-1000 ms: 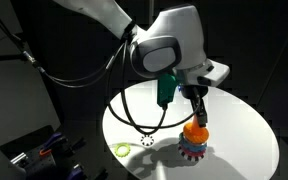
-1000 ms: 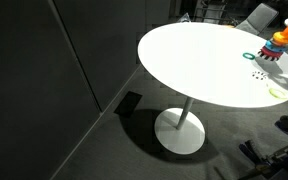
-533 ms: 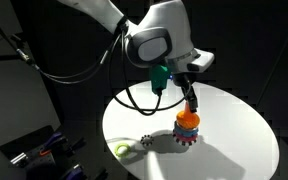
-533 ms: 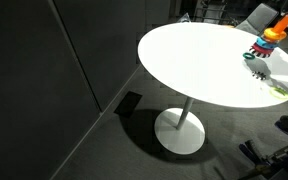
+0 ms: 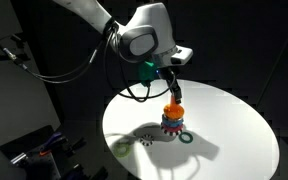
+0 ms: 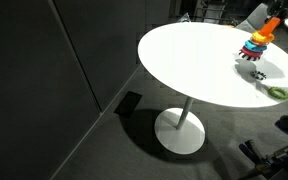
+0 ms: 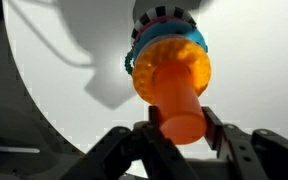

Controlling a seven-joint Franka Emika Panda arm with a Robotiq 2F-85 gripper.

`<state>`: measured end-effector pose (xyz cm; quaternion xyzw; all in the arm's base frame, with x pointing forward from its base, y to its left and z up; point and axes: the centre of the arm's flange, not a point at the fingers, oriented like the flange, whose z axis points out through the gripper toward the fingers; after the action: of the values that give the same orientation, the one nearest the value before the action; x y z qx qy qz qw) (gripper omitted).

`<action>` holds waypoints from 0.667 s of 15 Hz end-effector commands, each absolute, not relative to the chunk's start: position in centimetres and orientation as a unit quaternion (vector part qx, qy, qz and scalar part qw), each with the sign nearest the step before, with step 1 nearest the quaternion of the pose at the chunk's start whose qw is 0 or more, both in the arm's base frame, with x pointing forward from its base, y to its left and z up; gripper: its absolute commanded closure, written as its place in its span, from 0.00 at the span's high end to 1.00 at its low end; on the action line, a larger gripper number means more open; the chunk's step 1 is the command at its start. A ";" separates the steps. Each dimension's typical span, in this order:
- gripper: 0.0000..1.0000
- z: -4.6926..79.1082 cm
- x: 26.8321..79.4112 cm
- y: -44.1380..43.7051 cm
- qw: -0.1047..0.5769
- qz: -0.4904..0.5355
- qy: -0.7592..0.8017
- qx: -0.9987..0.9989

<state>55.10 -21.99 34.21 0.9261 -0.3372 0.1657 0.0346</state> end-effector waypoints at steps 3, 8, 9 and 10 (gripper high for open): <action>0.20 34.9 55.3 -18.0 0.026 0.154 -0.314 0.937; 0.20 33.7 55.8 -14.8 0.019 0.140 -0.289 0.947; 0.20 33.5 55.8 -14.2 0.019 0.138 -0.285 0.948; 0.20 33.3 55.8 -13.8 0.020 0.137 -0.281 0.950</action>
<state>56.24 -15.23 32.64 0.9479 -0.2850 0.1412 0.0181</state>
